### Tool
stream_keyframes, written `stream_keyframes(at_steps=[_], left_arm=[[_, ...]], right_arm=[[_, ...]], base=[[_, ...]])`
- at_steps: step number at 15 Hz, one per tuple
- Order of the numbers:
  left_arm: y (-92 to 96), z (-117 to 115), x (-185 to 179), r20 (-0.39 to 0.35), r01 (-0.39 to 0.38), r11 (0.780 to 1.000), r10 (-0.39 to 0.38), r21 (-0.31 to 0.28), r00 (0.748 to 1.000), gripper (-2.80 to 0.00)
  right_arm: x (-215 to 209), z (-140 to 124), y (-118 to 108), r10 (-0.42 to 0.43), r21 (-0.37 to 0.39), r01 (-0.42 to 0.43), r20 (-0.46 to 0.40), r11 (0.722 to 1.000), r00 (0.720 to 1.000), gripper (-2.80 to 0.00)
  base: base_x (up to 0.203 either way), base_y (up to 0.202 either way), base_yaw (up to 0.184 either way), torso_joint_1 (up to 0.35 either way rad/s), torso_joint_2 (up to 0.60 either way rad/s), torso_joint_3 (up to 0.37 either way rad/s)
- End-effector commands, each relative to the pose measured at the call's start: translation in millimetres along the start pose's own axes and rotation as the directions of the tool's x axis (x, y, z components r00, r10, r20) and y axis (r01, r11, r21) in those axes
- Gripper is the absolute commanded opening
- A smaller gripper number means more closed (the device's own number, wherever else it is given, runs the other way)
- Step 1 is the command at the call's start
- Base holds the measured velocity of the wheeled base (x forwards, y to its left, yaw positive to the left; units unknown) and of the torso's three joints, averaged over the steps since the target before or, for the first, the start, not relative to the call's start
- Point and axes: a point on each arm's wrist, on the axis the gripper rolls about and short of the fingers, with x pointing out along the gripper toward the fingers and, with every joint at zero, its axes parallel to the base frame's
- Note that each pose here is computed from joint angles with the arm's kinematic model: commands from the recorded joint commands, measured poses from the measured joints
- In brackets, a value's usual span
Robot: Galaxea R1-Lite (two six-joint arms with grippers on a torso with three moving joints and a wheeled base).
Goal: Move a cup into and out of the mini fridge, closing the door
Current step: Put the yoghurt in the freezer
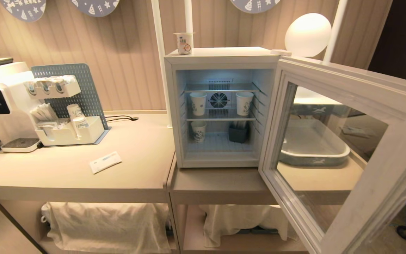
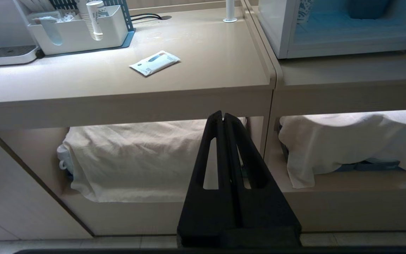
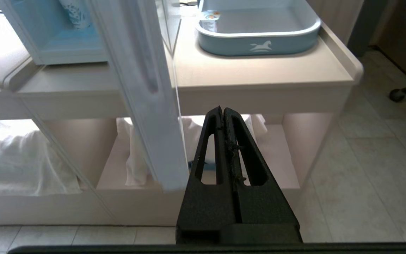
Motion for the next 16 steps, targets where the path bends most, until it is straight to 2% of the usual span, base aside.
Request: stream_keyframes(at_steps=[1,6,16], left_arm=[[0.0,-0.1,0.1,-0.003,0.000,1.000,0.000,-0.001,1.000,-2.80],[-0.1,0.1,0.2,0.002,0.004,1.000,-0.004,-0.004,1.000,-2.80],[-0.1,-0.1,0.4,0.002,0.002,1.000,-0.002,0.004,1.000,-2.80]], right_arm=[[0.1,0.0,0.0,0.001,0.000,-0.001,-0.002,1.000,1.000,-2.80],[0.1,0.0,0.0,0.001,0.000,-0.001,-0.002,1.000,1.000,-2.80],[0.0,0.4,0.0,0.001,0.000,-0.001,-0.001,1.000,1.000,-2.80]], base=[[-0.194,0.000,0.000,0.002,0.00,0.006],[-0.181,0.000,0.000,0.001,0.00,0.001],[-0.006,0.009,0.000,0.000,0.00,0.001]])
